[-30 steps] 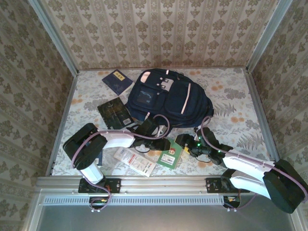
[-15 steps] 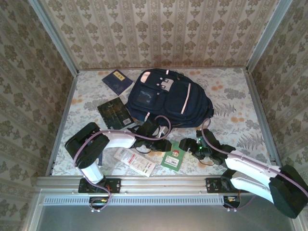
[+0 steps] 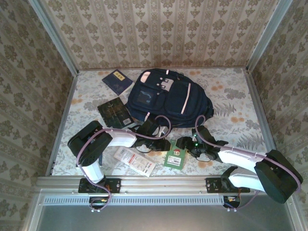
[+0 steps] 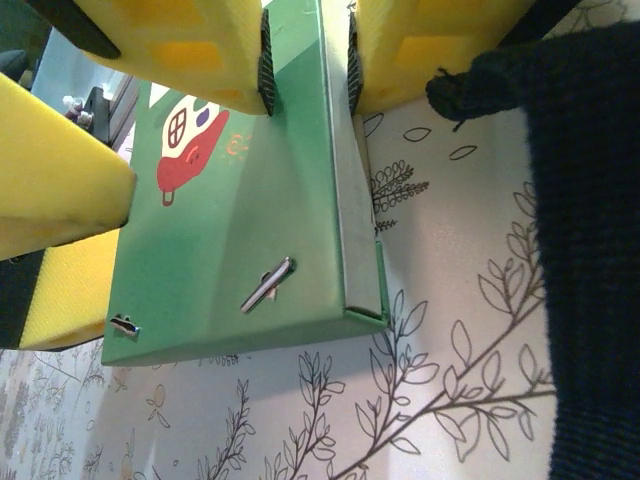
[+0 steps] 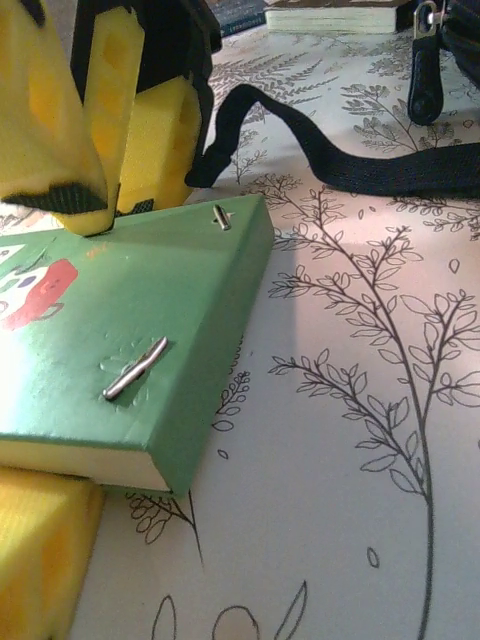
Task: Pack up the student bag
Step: Pick up the book from the bottom-center of the table.
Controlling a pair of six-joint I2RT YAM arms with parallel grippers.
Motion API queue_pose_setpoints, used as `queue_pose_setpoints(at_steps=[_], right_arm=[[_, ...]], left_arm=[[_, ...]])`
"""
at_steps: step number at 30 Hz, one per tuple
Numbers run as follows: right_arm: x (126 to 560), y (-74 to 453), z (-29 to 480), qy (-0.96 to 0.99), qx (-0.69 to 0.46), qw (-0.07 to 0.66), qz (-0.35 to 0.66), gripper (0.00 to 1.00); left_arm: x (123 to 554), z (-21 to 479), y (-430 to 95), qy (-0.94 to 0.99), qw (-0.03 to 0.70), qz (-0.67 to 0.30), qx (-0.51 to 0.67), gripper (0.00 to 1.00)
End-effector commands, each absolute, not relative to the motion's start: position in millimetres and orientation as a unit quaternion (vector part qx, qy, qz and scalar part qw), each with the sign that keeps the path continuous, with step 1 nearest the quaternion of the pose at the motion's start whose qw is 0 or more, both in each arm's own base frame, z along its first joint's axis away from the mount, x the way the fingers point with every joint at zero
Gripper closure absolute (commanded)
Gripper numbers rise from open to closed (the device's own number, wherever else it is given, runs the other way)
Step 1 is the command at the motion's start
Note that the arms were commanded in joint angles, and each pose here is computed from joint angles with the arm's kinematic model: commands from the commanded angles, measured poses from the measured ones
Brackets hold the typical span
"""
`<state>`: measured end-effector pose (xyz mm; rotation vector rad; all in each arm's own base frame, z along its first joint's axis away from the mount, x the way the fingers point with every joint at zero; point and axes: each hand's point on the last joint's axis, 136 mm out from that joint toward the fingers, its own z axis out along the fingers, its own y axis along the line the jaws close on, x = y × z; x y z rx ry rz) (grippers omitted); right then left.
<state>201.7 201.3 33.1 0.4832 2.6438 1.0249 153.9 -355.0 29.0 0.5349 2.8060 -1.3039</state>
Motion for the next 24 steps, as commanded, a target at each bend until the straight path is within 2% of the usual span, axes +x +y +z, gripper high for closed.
queue_pose_setpoints(at_steps=[1, 8, 12, 15, 17, 24], right_arm=[[200.0, 213.4, 56.9, 0.893, 0.149, 0.146, 0.397, 0.48], [193.0, 193.4, 55.1, 0.901, 0.160, 0.166, 0.367, 0.81], [193.7, 189.8, 59.4, 0.899, 0.165, 0.176, 0.366, 0.93], [196.2, 185.6, 71.9, 0.896, 0.167, 0.191, 0.366, 0.96], [199.9, 183.4, 84.4, 0.888, 0.170, 0.205, 0.374, 0.96], [215.4, 178.9, 141.3, 0.837, 0.201, 0.251, 0.443, 0.96]], left_arm=[[145.4, 36.6, -367.8, 0.878, -0.011, -0.436, 0.198, 0.72], [146.1, 36.5, -365.5, 0.880, -0.009, -0.432, 0.197, 0.70], [147.1, 43.9, -361.1, 0.881, -0.007, -0.431, 0.195, 0.57], [155.5, 50.1, -349.5, 0.890, 0.013, -0.419, 0.180, 0.43], [159.6, 58.8, -343.2, 0.889, 0.020, -0.428, 0.164, 0.38], [173.5, 111.7, -352.5, 0.841, 0.017, -0.533, 0.088, 0.31]])
